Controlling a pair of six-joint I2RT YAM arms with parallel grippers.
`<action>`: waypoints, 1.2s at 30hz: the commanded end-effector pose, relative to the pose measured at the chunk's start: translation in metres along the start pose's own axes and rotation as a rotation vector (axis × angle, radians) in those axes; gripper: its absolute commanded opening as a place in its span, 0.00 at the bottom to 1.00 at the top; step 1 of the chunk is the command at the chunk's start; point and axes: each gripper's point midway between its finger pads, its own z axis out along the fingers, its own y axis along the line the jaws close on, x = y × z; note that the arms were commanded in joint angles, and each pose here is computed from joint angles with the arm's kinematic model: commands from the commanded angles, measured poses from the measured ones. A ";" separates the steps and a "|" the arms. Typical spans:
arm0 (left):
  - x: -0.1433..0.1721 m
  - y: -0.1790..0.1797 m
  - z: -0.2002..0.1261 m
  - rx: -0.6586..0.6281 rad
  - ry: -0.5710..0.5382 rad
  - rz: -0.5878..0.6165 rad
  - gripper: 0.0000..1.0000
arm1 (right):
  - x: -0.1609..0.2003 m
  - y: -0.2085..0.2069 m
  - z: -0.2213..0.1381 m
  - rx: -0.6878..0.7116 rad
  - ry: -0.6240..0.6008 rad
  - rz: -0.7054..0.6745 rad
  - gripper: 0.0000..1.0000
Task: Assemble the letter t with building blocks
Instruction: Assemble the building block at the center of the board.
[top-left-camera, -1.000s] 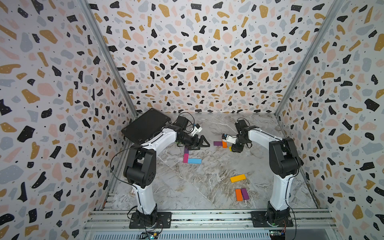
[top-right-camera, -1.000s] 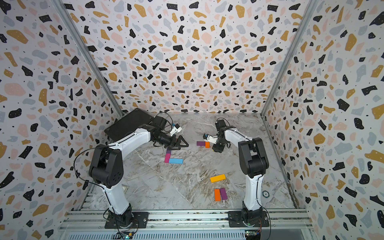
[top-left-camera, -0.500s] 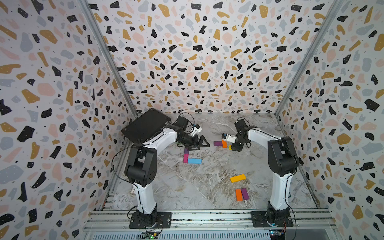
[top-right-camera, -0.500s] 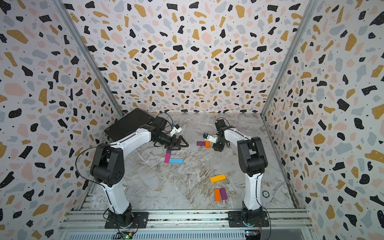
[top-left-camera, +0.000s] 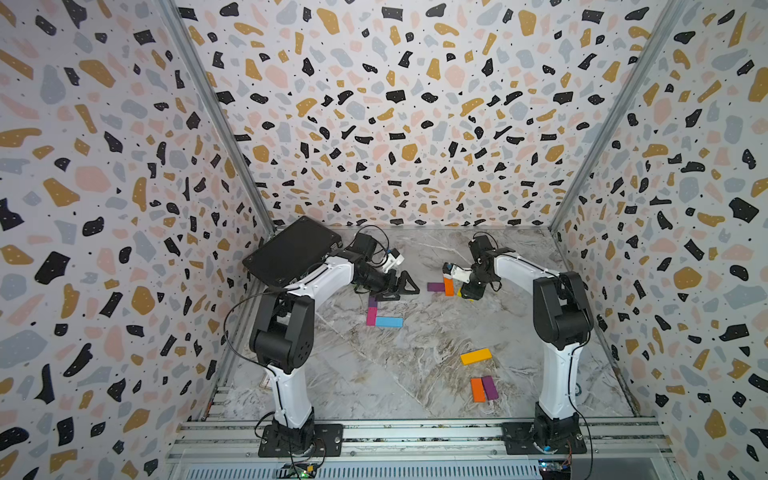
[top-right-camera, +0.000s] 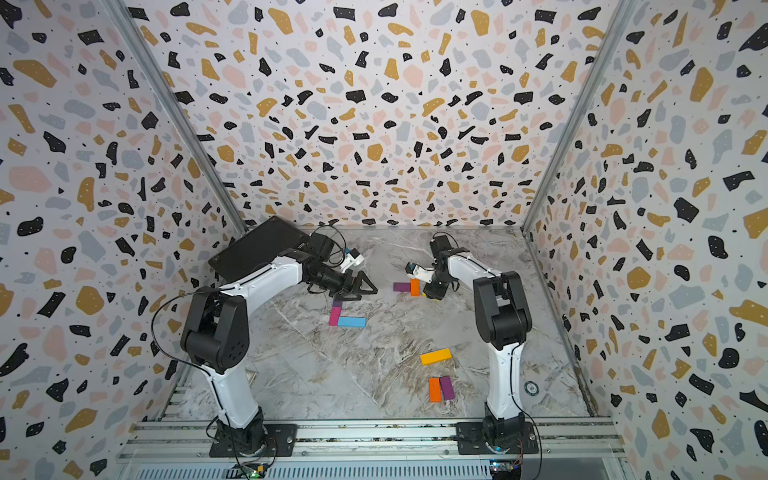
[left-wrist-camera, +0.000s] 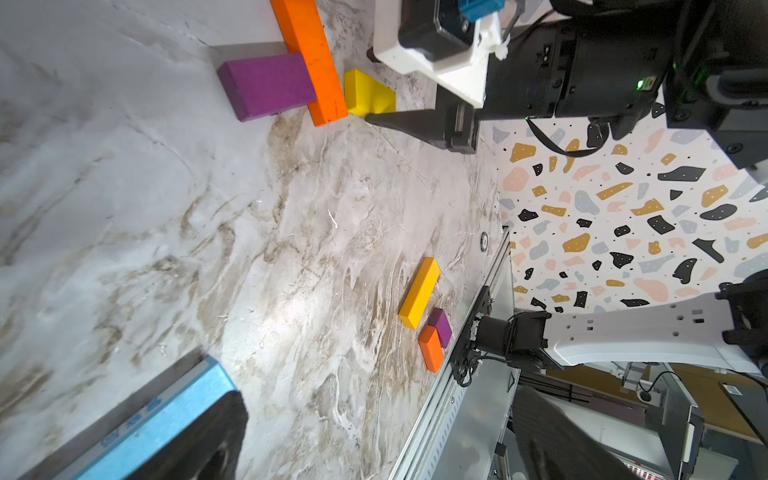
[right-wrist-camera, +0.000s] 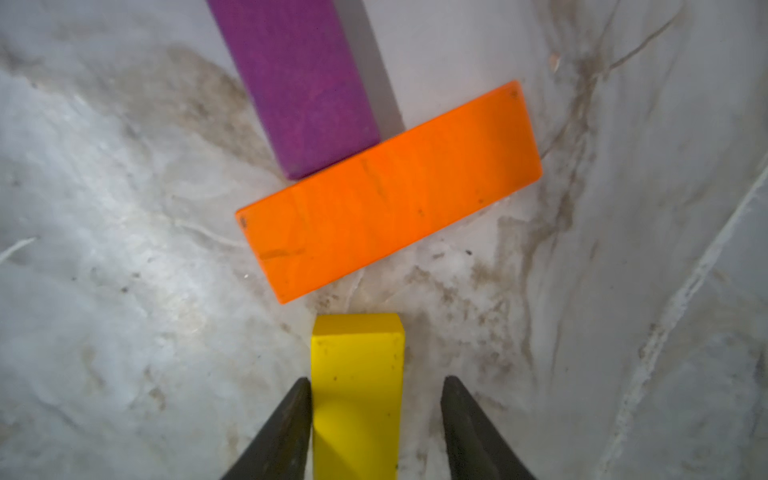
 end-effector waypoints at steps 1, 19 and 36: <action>0.000 0.004 0.002 0.010 0.004 -0.007 1.00 | 0.000 0.007 -0.006 -0.053 0.000 0.025 0.50; 0.002 0.010 0.005 0.003 0.013 -0.021 1.00 | 0.007 0.001 -0.006 -0.012 0.012 -0.027 0.36; -0.005 0.015 0.007 0.019 -0.003 -0.047 1.00 | -0.006 -0.013 -0.005 0.020 -0.027 -0.062 0.31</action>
